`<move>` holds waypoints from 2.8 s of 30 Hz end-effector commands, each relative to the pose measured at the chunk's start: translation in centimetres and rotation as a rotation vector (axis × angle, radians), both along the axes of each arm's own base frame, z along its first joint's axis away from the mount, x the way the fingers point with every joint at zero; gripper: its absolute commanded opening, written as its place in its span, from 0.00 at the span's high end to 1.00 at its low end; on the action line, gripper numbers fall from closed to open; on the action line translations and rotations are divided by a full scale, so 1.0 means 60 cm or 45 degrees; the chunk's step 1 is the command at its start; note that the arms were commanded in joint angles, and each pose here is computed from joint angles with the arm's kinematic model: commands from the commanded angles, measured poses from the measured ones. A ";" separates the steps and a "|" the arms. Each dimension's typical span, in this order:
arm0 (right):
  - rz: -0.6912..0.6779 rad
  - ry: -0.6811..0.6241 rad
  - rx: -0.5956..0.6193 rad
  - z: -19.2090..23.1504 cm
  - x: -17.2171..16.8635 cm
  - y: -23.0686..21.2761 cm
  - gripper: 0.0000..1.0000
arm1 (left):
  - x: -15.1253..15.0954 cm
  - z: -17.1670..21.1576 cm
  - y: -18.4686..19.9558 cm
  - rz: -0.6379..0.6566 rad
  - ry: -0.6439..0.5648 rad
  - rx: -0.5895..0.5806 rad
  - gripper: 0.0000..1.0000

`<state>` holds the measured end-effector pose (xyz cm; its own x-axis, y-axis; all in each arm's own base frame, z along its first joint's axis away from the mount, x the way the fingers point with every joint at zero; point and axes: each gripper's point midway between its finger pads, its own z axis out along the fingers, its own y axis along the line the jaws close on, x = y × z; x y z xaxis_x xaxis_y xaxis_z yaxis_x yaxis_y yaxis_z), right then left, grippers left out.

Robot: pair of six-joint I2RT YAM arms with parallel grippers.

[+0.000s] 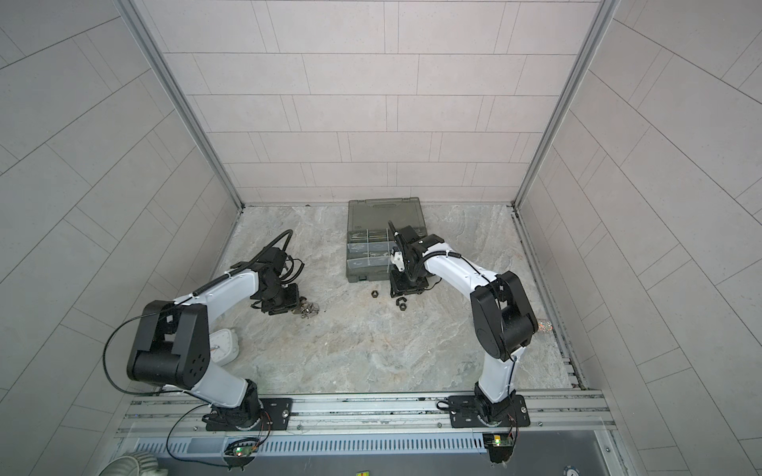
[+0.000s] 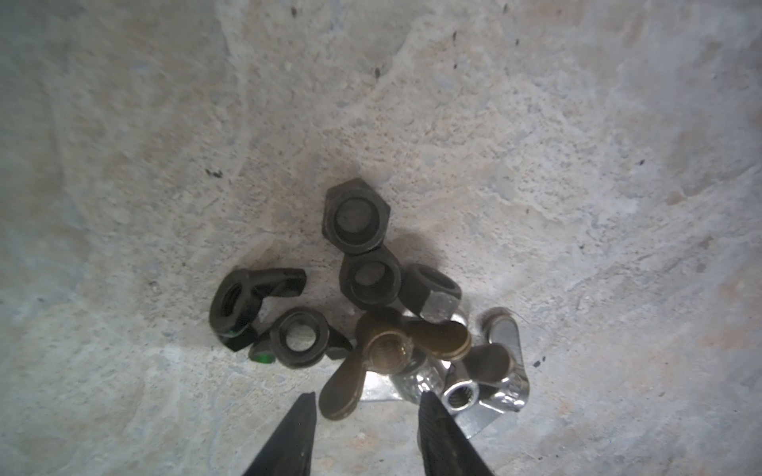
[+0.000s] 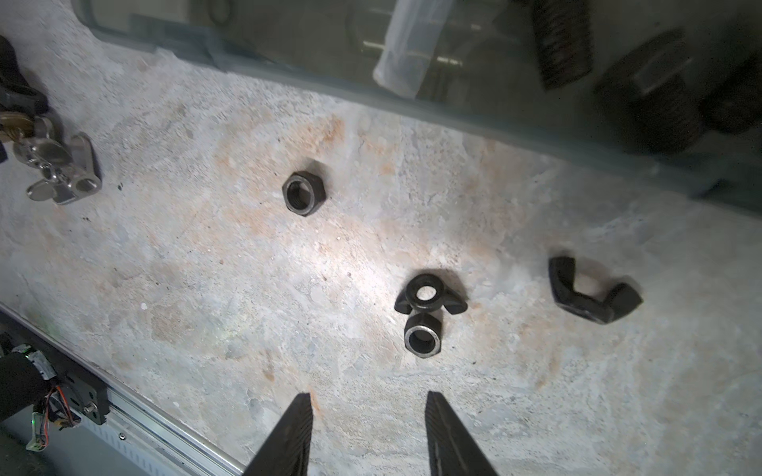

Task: Sort the screws and nuts into containers
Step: 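Lower the left gripper and grasp the brass wing nut in the cluster, then carry the brass wing nut with the left gripper over the box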

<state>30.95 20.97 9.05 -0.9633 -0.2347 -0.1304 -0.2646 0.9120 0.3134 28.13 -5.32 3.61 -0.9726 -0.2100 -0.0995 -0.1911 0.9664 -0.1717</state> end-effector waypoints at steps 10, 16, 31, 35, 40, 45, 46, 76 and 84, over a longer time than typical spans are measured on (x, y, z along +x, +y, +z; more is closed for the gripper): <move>0.001 -0.045 -0.003 0.015 -0.011 -0.021 0.54 | 0.008 -0.005 0.001 -0.041 0.031 0.019 0.68; -0.007 -0.047 0.010 0.018 -0.009 -0.024 0.54 | 0.006 -0.007 -0.003 -0.035 0.034 0.001 0.72; -0.013 -0.045 0.047 0.025 -0.021 -0.031 0.53 | 0.016 -0.010 -0.024 -0.083 0.040 -0.038 0.85; -0.017 -0.045 0.044 0.026 -0.026 -0.037 0.53 | 0.018 -0.011 -0.031 -0.102 0.044 -0.045 0.88; -0.018 -0.049 0.044 0.033 -0.034 -0.043 0.53 | 0.019 -0.008 -0.036 -0.123 0.047 -0.038 0.94; -0.023 -0.062 0.045 0.040 -0.037 -0.049 0.52 | 0.022 0.007 -0.044 -0.150 0.033 -0.029 0.98; -0.025 -0.064 0.046 0.042 -0.037 -0.050 0.52 | 0.023 0.011 -0.046 -0.155 0.030 -0.028 0.98; -0.100 -0.119 0.060 0.076 -0.047 -0.086 0.52 | 0.199 0.159 -0.241 -0.374 -0.255 -0.141 1.00; -0.126 -0.123 0.046 0.081 -0.049 -0.103 0.52 | 0.253 0.158 -0.328 -0.424 -0.290 -0.251 1.00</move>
